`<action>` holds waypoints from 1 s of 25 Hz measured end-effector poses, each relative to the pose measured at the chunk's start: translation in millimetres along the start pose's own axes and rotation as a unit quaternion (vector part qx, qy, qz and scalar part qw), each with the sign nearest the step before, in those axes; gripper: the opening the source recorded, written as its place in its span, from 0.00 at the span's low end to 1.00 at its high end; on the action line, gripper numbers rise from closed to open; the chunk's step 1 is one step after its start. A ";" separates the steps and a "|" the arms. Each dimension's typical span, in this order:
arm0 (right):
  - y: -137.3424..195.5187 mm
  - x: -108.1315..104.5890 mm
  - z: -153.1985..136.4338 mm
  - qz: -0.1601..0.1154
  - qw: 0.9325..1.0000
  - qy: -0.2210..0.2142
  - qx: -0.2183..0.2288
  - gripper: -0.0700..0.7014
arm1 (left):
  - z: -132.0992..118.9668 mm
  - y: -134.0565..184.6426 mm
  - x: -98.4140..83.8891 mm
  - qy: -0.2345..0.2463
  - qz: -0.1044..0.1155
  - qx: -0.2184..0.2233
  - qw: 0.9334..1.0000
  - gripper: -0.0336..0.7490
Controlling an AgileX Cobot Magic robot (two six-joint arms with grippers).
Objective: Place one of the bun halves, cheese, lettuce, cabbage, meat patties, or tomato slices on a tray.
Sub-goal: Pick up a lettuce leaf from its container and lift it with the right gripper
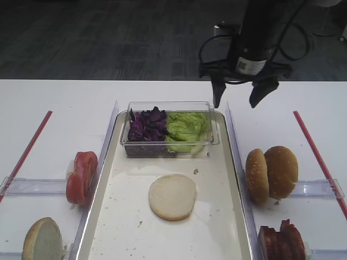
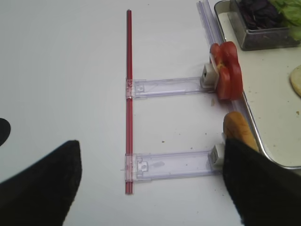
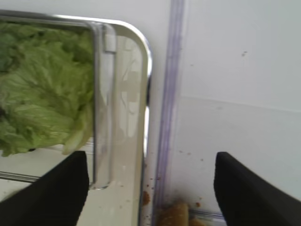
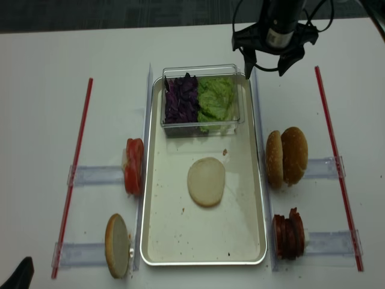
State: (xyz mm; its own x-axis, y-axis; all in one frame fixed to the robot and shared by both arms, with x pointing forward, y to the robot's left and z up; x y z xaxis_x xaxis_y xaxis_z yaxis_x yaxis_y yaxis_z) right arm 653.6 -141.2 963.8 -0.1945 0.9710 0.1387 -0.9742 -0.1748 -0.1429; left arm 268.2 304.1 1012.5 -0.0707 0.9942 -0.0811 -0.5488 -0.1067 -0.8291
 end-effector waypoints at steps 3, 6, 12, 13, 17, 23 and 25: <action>0.4 23.6 -9.6 0.009 1.000 -0.003 0.006 0.82 | 0.0 0.0 0.0 0.000 0.000 0.000 1.000 0.76; -1.7 44.8 -17.6 0.018 1.000 -0.007 0.007 0.81 | 0.0 0.0 0.0 0.000 0.000 0.000 1.000 0.76; -8.6 79.8 -28.1 0.032 0.999 -0.017 -0.001 0.81 | 0.0 0.0 0.0 0.000 0.000 0.000 1.000 0.76; -9.4 82.9 -30.9 0.032 0.999 -0.019 0.000 0.81 | 0.0 0.0 0.0 0.000 0.000 0.000 1.000 0.76; -11.7 89.3 -39.5 0.029 0.999 -0.023 0.003 0.81 | 0.0 0.0 0.0 0.000 0.000 0.000 1.000 0.76; -12.3 85.8 -43.0 0.032 0.999 -0.009 0.003 0.81 | 0.0 0.0 0.0 0.000 0.000 0.000 1.000 0.76; -12.7 84.4 -43.0 0.034 0.999 -0.004 0.002 0.81 | 0.0 0.0 0.0 0.000 0.000 0.000 1.000 0.76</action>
State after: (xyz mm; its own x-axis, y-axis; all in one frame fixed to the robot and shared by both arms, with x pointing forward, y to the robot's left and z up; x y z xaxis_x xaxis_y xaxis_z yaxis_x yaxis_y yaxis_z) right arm 654.5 -50.0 935.1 -0.2613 0.9557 0.1357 -0.9591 -0.2412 -0.1483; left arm 268.2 304.1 1012.5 -0.0707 0.9942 -0.0811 -0.5488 -0.1067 -0.8291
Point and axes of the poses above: a point on each arm's last joint axis where the gripper is mounted, z pointing back along that axis away from the gripper, x along the wrist's bending axis when the last joint is at zero, y = z × x, the point moved 5 cm from there along -z, pointing out along that axis toward the gripper, and after that the axes turned 5 degrees about z, right-handed, at the moved point
